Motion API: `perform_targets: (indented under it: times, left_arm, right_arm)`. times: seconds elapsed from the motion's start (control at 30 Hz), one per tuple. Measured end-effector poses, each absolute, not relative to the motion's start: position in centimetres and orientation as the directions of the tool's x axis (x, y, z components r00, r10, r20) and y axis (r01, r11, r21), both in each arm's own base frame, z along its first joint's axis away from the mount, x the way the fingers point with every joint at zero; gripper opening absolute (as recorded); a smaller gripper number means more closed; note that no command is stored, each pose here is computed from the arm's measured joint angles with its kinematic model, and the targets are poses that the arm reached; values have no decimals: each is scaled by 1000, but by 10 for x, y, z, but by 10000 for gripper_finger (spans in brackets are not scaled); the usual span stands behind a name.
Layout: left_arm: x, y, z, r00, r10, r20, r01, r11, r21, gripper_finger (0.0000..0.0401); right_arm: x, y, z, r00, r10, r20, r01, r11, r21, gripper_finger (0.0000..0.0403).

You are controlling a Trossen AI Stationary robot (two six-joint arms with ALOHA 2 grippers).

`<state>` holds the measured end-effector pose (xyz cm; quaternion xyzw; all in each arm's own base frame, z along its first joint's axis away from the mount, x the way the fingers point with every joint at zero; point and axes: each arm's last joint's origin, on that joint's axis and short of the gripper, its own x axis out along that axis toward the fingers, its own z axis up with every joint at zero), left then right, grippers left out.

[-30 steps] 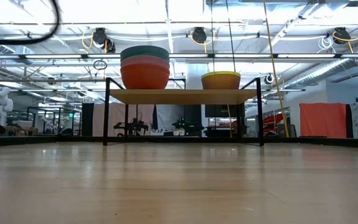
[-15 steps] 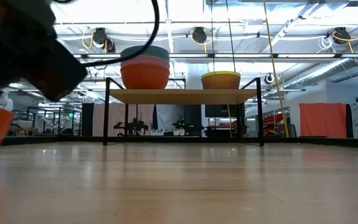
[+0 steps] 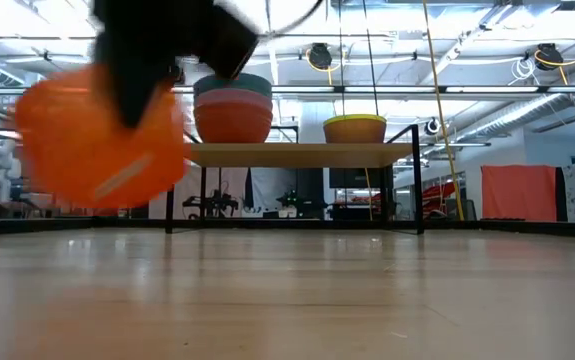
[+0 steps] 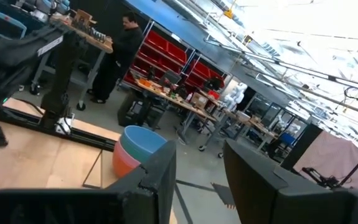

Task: Place and stack bowls onto a shelf
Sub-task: Stack the orange bowl on top of the green bowl on the shelf

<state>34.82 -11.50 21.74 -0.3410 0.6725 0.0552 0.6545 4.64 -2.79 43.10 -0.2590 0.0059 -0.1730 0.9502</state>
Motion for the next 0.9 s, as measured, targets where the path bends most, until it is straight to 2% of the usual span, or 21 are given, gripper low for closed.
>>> perform_targets:
  times: [0.17,0.37,0.63,0.77,0.9]
  left_arm:
    - [371,-98,280,269,-329,-905,-482,768,-422,3]
    - [382,-79,344,476,-213,-853,-435,787,-439,3]
    - [395,-65,379,671,-182,-719,-353,774,-525,3]
    - [407,-61,392,790,-194,-581,-240,775,-585,3]
    - [414,-56,402,854,-193,-483,-147,802,-579,3]
  right_arm:
    - [47,-28,427,942,-333,43,316,833,-454,125]
    - [47,-28,415,941,-331,-72,276,873,-403,125]
    - [48,-22,412,986,-133,-101,99,954,-284,125]
    - [48,-22,411,987,-124,-103,100,971,-215,125]
    - [50,-24,410,985,-123,-119,107,985,-134,125]
